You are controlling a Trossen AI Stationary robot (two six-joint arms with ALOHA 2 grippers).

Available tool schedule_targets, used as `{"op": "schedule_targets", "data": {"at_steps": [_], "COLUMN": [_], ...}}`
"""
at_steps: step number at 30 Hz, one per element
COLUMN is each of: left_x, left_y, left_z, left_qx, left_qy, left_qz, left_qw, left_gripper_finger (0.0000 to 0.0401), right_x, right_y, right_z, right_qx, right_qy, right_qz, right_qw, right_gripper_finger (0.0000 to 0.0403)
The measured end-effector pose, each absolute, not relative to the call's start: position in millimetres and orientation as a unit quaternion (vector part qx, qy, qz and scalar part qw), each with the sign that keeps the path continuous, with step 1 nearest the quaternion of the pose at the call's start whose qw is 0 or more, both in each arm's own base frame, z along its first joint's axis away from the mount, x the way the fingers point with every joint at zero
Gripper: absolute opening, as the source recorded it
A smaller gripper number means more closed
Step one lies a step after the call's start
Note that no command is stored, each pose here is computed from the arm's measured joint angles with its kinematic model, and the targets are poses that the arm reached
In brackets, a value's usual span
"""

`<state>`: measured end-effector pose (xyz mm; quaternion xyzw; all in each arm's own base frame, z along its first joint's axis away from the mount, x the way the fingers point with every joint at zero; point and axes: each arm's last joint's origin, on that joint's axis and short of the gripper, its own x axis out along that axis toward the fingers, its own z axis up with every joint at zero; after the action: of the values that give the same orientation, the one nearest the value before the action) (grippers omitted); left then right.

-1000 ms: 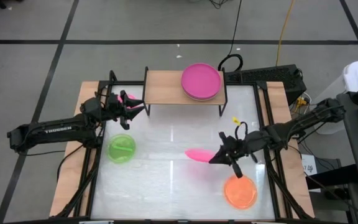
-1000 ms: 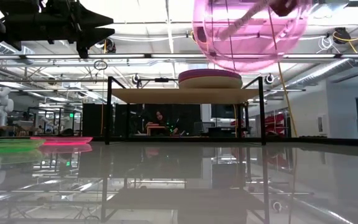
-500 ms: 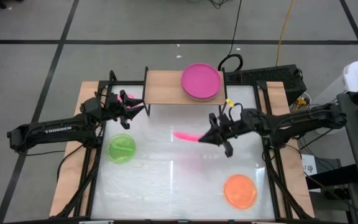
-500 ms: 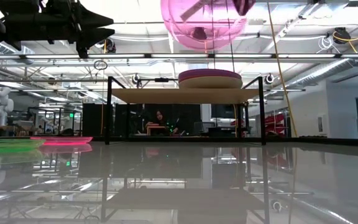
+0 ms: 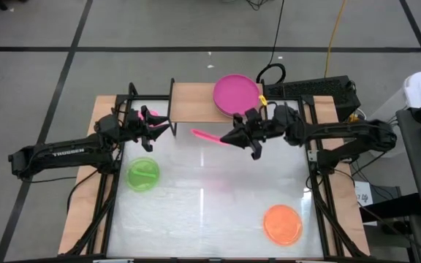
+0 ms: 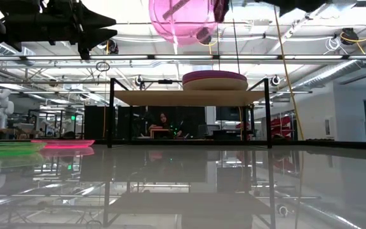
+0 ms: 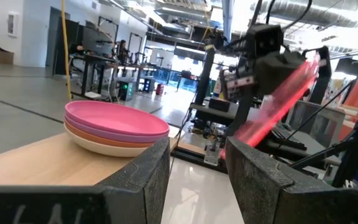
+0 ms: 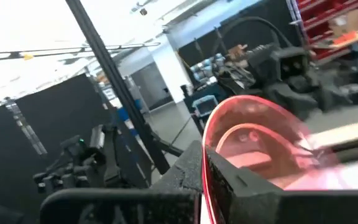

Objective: Place and stack plates onto a shelf
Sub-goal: Put the right pink transparent plate on the shelf

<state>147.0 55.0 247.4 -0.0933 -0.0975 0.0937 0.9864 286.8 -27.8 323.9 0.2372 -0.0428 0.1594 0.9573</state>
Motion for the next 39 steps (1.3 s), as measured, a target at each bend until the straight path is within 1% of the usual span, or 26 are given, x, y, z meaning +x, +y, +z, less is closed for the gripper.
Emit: {"op": "schedule_targets", "data": {"at_steps": [6, 11, 14, 16, 19, 23, 28, 35, 39], "left_x": [147.1, 147.1, 147.1, 147.1, 147.0, 147.0, 146.7, 146.5, 146.4], "left_y": [55.0, 55.0, 55.0, 55.0, 55.0, 55.0, 55.9, 57.0, 57.0], "left_z": [247.4, 247.4, 247.4, 247.4, 247.9, 248.1, 248.2, 248.2, 248.2], "left_qx": [-0.093, -0.093, -0.093, -0.093, -0.090, -0.087, -0.069, -0.057, -0.057], "left_qy": [-0.097, -0.097, -0.097, -0.098, -0.100, -0.100, -0.101, -0.101, -0.101], "left_qz": [0.094, 0.094, 0.094, 0.094, 0.094, 0.094, 0.113, 0.132, 0.133], "left_qw": [0.986, 0.986, 0.986, 0.986, 0.986, 0.987, 0.986, 0.984, 0.984], "left_gripper_finger": [0.0161, 0.0161, 0.0161, 0.0161, 0.0161, 0.0161, 0.0161, 0.0161, 0.0161], "right_x": [309.5, 327.7, 335.7, 341.1, 350.0, 362.4, 378.3, 400.0, 407.0], "right_y": [-34.9, -40.4, -46.6, -53.8, -67.7, -85.2, -104.2, -126.5, -134.7], "right_z": [347.4, 355.9, 355.7, 353.9, 347.2, 338.7, 329.8, 298.9, 279.6], "right_qx": [0.224, 0.210, 0.184, 0.147, 0.079, 0.012, -0.044, -0.111, -0.122], "right_qy": [-0.054, -0.039, -0.024, -0.015, 0.004, 0.038, 0.069, 0.122, 0.149], "right_qz": [0.191, 0.191, 0.181, 0.155, 0.087, 0.041, 0.015, -0.016, -0.028], "right_qw": [0.954, 0.958, 0.966, 0.977, 0.993, 0.998, 0.997, 0.986, 0.981], "right_gripper_finger": [0.0000, 0.0000, 0.0000, 0.0000, 0.0000, 0.0000, 0.0000, 0.0000, 0.0000]}}
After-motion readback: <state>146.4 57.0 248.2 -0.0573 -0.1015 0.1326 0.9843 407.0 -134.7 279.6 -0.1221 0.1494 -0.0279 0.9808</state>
